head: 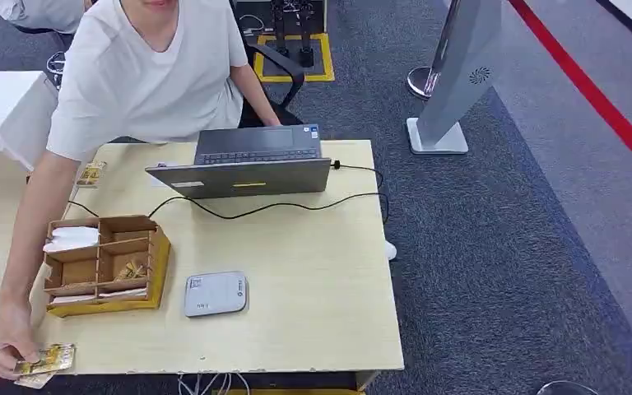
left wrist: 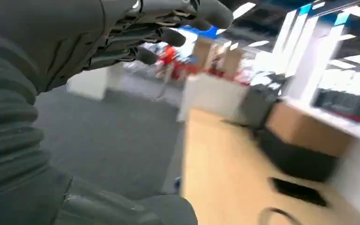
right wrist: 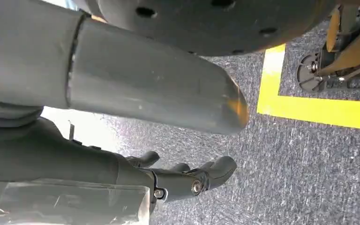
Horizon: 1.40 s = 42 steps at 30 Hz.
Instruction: Pass the card to the sensor for recognition and then transmit it.
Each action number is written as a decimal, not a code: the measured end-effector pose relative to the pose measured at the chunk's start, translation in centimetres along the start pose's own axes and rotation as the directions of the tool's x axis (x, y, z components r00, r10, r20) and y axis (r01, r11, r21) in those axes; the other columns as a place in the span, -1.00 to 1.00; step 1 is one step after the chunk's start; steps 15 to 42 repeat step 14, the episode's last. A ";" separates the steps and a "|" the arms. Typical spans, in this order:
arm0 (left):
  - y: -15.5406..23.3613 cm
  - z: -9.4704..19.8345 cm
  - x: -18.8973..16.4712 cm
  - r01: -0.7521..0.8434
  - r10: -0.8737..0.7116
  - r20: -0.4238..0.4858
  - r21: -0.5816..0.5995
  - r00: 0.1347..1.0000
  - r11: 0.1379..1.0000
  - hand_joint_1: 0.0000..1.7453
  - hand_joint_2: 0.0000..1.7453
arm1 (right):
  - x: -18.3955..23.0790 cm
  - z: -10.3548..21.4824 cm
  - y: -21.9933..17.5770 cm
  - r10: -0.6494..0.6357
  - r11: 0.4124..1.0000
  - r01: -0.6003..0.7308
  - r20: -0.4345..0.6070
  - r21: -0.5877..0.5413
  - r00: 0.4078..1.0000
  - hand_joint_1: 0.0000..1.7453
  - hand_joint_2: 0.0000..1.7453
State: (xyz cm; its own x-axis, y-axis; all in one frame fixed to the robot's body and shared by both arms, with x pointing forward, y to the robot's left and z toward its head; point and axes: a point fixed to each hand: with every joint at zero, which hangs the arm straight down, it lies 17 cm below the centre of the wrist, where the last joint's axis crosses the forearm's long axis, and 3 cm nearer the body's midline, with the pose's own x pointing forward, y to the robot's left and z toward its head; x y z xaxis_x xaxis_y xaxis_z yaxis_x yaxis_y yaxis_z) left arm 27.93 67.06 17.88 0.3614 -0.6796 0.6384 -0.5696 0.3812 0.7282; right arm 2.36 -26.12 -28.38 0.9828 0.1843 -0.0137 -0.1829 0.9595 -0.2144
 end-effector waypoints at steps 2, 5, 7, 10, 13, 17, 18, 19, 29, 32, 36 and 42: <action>2.3 2.3 -6.9 -0.124 0.140 -0.191 0.091 0.972 0.988 -1.00 1.00 | 0.0 -0.1 -0.2 -0.001 1.000 0.001 0.005 -0.002 1.000 -1.00 -1.00; 0.6 8.4 -15.6 -0.257 0.340 -0.449 0.237 0.826 0.937 -1.00 -1.00 | 0.1 -0.1 -0.3 -0.007 1.000 0.007 0.008 -0.007 1.000 -1.00 -1.00; -6.9 17.2 -20.8 -0.349 0.429 -0.690 0.265 0.583 0.899 -1.00 1.00 | 0.0 -0.1 -0.6 0.008 1.000 -0.008 -0.004 -0.026 1.000 -1.00 -1.00; -20.1 33.1 -22.3 -0.400 0.369 -0.907 0.267 0.203 0.877 -1.00 1.00 | 0.1 -0.1 -0.7 0.029 0.999 -0.029 -0.006 -0.030 1.000 -1.00 -1.00; -29.6 41.9 -16.6 -0.543 0.270 -0.960 0.192 0.067 0.817 -1.00 1.00 | 0.4 -0.1 -0.9 0.032 0.999 -0.032 0.000 -0.034 0.999 -1.00 -1.00; -31.4 43.5 -15.2 -0.580 0.236 -0.971 0.174 0.033 0.796 -1.00 1.00 | 0.6 -0.1 -0.9 0.032 0.999 -0.031 0.004 -0.035 0.999 -1.00 -1.00; -31.4 43.5 -15.2 -0.580 0.236 -0.971 0.174 0.033 0.796 -1.00 1.00 | 0.6 -0.1 -0.9 0.032 0.999 -0.031 0.004 -0.035 0.999 -1.00 -1.00; -31.4 43.5 -15.2 -0.580 0.236 -0.971 0.174 0.033 0.796 -1.00 1.00 | 0.6 -0.1 -0.9 0.032 0.999 -0.031 0.004 -0.035 0.999 -1.00 -1.00; -31.4 43.5 -15.2 -0.580 0.236 -0.971 0.174 0.033 0.796 -1.00 1.00 | 0.6 -0.1 -0.9 0.032 0.999 -0.031 0.004 -0.035 0.999 -1.00 -1.00; -31.4 43.5 -15.2 -0.580 0.236 -0.971 0.174 0.033 0.796 -1.00 1.00 | 0.6 -0.1 -0.9 0.032 0.999 -0.031 0.004 -0.035 0.999 -1.00 -1.00; -31.4 43.5 -15.2 -0.580 0.236 -0.971 0.174 0.033 0.796 -1.00 1.00 | 0.6 -0.1 -0.9 0.032 0.999 -0.031 0.004 -0.035 0.999 -1.00 -1.00; -31.4 43.5 -15.2 -0.580 0.236 -0.971 0.174 0.033 0.796 -1.00 1.00 | 0.6 -0.1 -0.9 0.032 0.999 -0.031 0.004 -0.035 0.999 -1.00 -1.00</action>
